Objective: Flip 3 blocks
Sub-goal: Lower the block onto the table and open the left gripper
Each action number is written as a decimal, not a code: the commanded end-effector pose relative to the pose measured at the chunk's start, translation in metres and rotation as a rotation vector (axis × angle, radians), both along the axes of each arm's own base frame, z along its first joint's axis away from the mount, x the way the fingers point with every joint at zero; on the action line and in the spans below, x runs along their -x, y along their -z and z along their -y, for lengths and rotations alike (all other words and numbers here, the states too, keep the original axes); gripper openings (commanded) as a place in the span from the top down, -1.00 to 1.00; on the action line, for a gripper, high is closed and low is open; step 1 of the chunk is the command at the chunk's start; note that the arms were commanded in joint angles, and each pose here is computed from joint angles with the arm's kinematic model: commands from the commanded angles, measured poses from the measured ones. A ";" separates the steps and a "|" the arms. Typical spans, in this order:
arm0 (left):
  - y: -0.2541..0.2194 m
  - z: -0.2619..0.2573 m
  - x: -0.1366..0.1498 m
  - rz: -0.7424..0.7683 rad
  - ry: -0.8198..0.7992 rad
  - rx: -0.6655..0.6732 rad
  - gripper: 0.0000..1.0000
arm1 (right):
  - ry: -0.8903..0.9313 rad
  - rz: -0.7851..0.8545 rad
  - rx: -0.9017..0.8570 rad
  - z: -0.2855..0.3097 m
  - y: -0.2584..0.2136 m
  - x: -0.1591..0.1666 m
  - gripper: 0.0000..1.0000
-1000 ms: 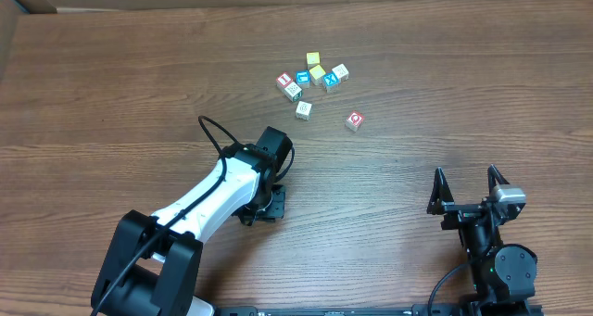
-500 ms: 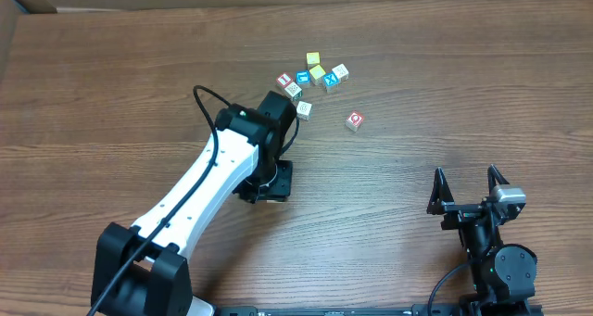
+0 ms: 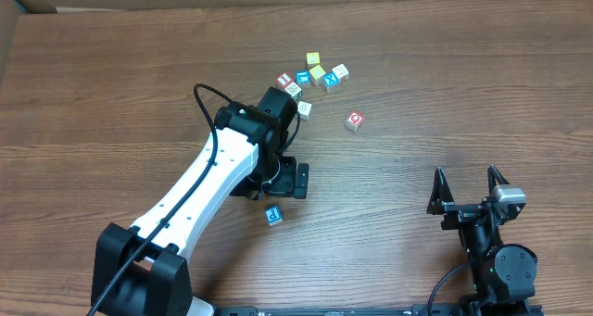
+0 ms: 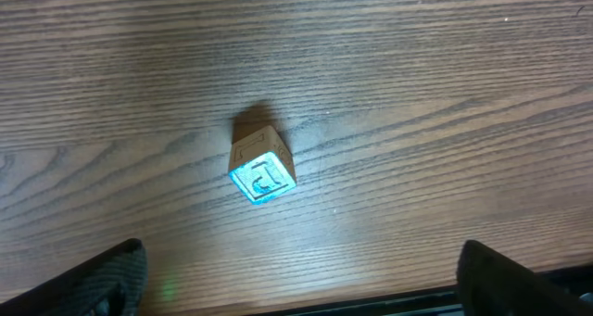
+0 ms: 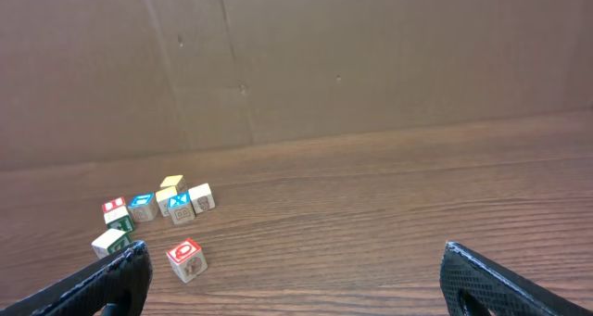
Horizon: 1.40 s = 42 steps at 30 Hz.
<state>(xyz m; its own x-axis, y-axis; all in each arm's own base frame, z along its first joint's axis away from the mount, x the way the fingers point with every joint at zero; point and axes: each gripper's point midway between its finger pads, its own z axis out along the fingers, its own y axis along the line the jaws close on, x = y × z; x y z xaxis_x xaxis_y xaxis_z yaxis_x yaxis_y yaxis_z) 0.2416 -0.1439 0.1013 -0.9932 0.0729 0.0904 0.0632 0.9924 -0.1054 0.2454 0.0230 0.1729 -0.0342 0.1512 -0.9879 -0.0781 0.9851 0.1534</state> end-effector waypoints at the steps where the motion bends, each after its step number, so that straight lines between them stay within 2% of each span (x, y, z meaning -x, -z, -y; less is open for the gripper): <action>1: 0.000 0.001 0.002 -0.004 0.000 0.014 -0.90 | 0.004 0.004 0.003 0.001 0.002 0.000 -1.00; 5: 0.011 -0.004 0.012 -0.037 -0.005 -0.001 -0.70 | 0.004 0.004 0.003 0.001 0.002 0.000 -1.00; 7: 0.019 -0.007 0.019 -0.062 -0.018 -0.014 -0.41 | 0.004 0.004 0.003 0.001 0.002 0.000 -1.00; 8: 0.024 -0.010 0.024 -0.078 -0.020 -0.024 0.31 | 0.004 0.004 0.003 0.001 0.002 0.000 -1.00; 9: 0.027 -0.012 0.027 -0.088 -0.020 -0.030 0.92 | 0.004 0.004 0.003 0.001 0.002 0.000 -1.00; 15: 0.039 -0.046 0.029 -0.084 -0.114 -0.171 0.92 | 0.004 0.004 0.003 0.001 0.002 0.000 -1.00; 19: 0.050 -0.056 0.028 -0.066 -0.155 -0.205 0.91 | 0.004 0.004 0.003 0.001 0.002 0.000 -1.00; 23: 0.067 -0.051 0.034 -0.076 -0.186 -0.169 0.90 | 0.004 0.004 0.003 0.001 0.002 0.000 -1.00; 28: 0.083 -0.034 0.042 -0.107 -0.197 -0.058 0.69 | 0.004 0.004 0.003 0.001 0.002 0.000 -1.00; 37: 0.089 -0.022 0.035 -0.075 -0.203 0.009 0.72 | 0.004 0.004 0.003 0.001 0.002 0.000 -1.00; 42: 0.088 -0.010 0.029 -0.067 -0.203 0.078 0.84 | 0.004 0.004 0.003 0.001 0.002 0.000 -1.00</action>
<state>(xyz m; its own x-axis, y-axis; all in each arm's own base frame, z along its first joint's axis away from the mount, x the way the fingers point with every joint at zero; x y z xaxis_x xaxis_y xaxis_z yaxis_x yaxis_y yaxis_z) 0.2141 -0.1251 0.0114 -0.9830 -0.1145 0.1437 -0.1327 0.9834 -0.1241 0.2454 0.0229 0.1729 -0.0341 0.1508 -0.9880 -0.0778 0.9852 0.1531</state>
